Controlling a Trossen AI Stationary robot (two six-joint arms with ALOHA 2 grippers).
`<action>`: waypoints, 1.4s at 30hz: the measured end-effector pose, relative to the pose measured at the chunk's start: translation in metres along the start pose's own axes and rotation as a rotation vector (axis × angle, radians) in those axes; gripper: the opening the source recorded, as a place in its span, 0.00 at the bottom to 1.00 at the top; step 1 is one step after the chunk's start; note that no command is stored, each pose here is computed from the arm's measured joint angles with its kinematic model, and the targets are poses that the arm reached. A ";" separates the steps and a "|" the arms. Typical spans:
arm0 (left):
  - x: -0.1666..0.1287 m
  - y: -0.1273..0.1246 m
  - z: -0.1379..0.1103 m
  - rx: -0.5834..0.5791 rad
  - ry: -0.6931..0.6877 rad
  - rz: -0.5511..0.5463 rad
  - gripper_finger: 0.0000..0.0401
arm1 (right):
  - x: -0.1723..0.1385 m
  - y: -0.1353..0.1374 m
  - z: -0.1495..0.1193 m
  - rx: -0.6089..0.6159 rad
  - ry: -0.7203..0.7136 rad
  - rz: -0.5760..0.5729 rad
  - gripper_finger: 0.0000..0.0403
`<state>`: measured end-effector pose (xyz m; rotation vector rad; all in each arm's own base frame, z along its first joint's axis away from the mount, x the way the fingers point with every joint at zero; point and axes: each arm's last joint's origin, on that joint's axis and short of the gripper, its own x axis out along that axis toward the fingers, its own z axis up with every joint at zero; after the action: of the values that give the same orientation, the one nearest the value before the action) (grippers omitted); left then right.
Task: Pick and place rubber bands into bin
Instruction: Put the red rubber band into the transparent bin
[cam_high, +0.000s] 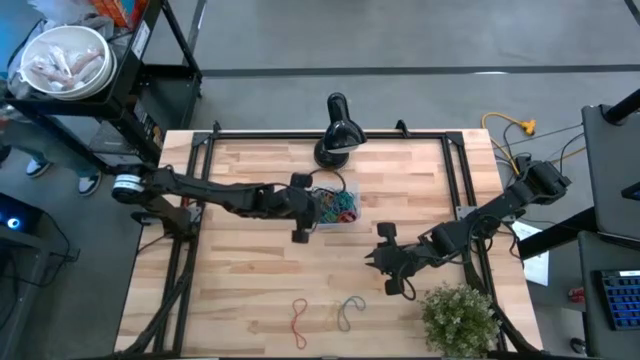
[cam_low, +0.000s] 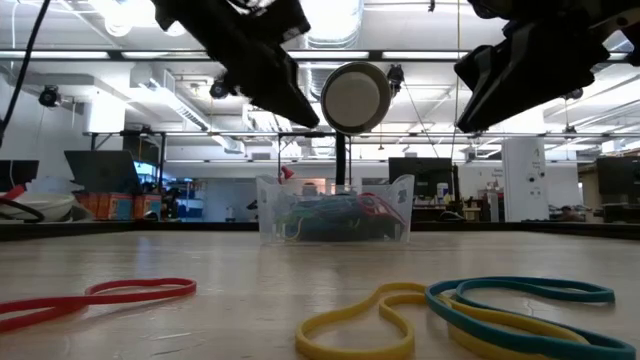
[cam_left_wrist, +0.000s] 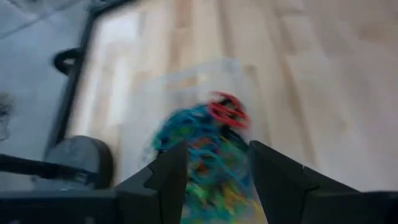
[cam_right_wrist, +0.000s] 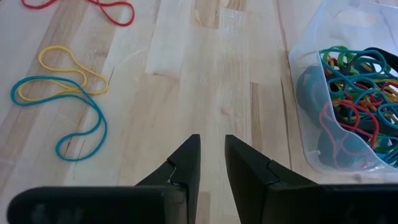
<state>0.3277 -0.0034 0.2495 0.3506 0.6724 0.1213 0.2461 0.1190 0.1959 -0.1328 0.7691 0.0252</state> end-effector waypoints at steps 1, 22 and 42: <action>-0.004 -0.004 0.000 0.015 0.013 -0.024 0.39 | 0.000 0.000 -0.001 -0.002 0.004 -0.001 0.17; -0.048 -0.112 0.000 0.049 -0.016 -0.499 0.39 | 0.003 -0.002 -0.005 0.000 -0.001 -0.027 0.17; -0.013 -0.172 -0.038 -0.034 -0.033 -0.592 0.39 | 0.003 -0.001 -0.001 0.013 -0.042 -0.019 0.17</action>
<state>0.2933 -0.1566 0.1676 0.1099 0.7164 -0.4351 0.2472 0.1179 0.1931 -0.1266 0.7262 0.0044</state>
